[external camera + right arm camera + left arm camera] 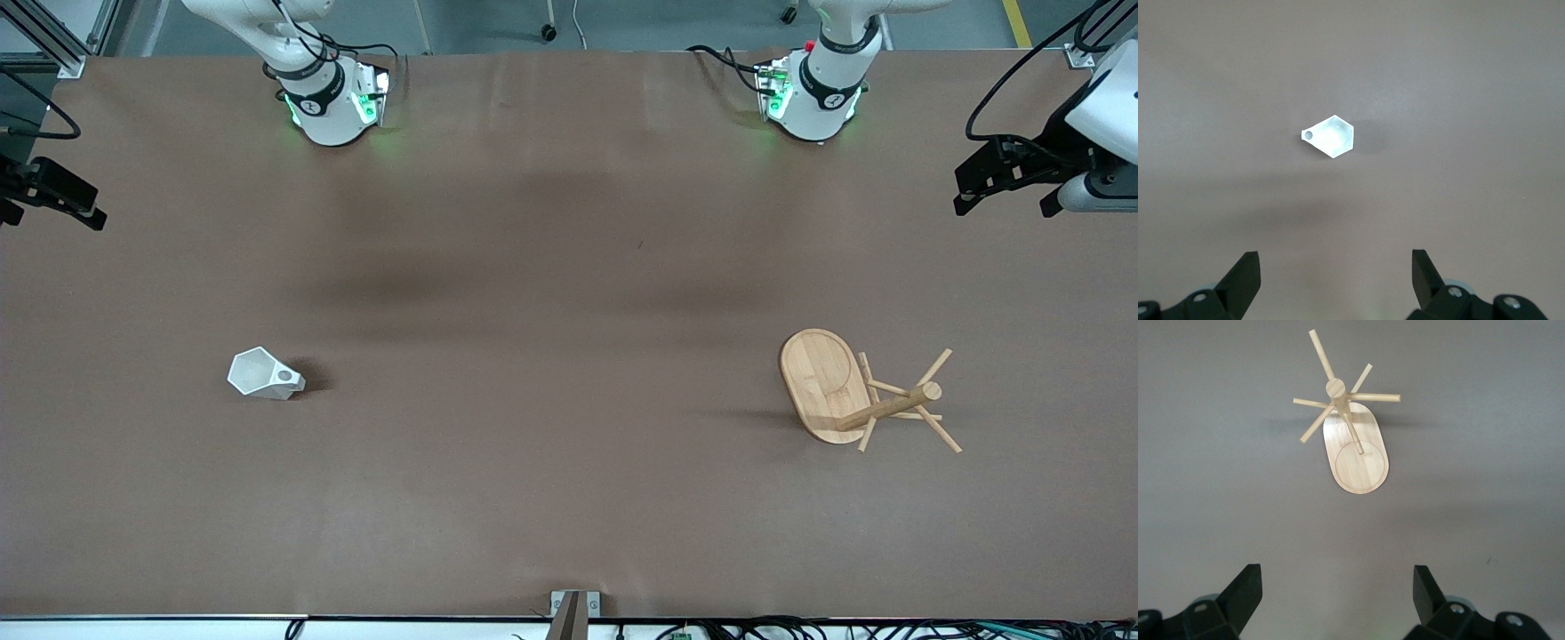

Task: Hang cup on rack

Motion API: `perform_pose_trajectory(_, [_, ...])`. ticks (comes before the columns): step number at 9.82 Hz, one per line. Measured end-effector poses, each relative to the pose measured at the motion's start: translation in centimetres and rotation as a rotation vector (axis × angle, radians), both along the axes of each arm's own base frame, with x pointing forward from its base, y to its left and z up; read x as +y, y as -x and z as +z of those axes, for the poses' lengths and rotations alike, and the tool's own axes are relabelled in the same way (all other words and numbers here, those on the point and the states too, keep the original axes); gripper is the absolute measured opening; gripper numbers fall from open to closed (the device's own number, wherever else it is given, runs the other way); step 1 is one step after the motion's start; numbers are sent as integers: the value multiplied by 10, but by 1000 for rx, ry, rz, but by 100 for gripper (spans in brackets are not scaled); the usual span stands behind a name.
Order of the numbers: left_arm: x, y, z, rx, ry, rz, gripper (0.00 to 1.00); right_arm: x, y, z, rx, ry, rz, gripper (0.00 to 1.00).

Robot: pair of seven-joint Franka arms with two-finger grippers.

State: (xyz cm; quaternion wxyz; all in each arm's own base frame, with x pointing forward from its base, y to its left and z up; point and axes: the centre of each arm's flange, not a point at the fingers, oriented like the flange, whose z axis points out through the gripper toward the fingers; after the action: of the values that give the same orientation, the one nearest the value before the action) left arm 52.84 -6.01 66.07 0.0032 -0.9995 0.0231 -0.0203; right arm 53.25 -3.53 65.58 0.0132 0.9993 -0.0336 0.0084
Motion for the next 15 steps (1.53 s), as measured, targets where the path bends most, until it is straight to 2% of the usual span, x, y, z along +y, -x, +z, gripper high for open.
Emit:
perform_pose_trajectory(6, [0,0,0,0,0,0,100,-1,-5,-9,14,-1,-1,100])
perform_pose_trajectory(9, [0,0,-1,1,2,0,100,-2,-17,-25,22,0,-3,100])
perform_pose_trajectory(12, [0,-4,-6,12,3,0,100,-13,-46,-80,42,0,-16,100])
perform_pose_trajectory(15, [0,-5,-8,14,3,0,100,-27,-68,-163,10,3,-32,100])
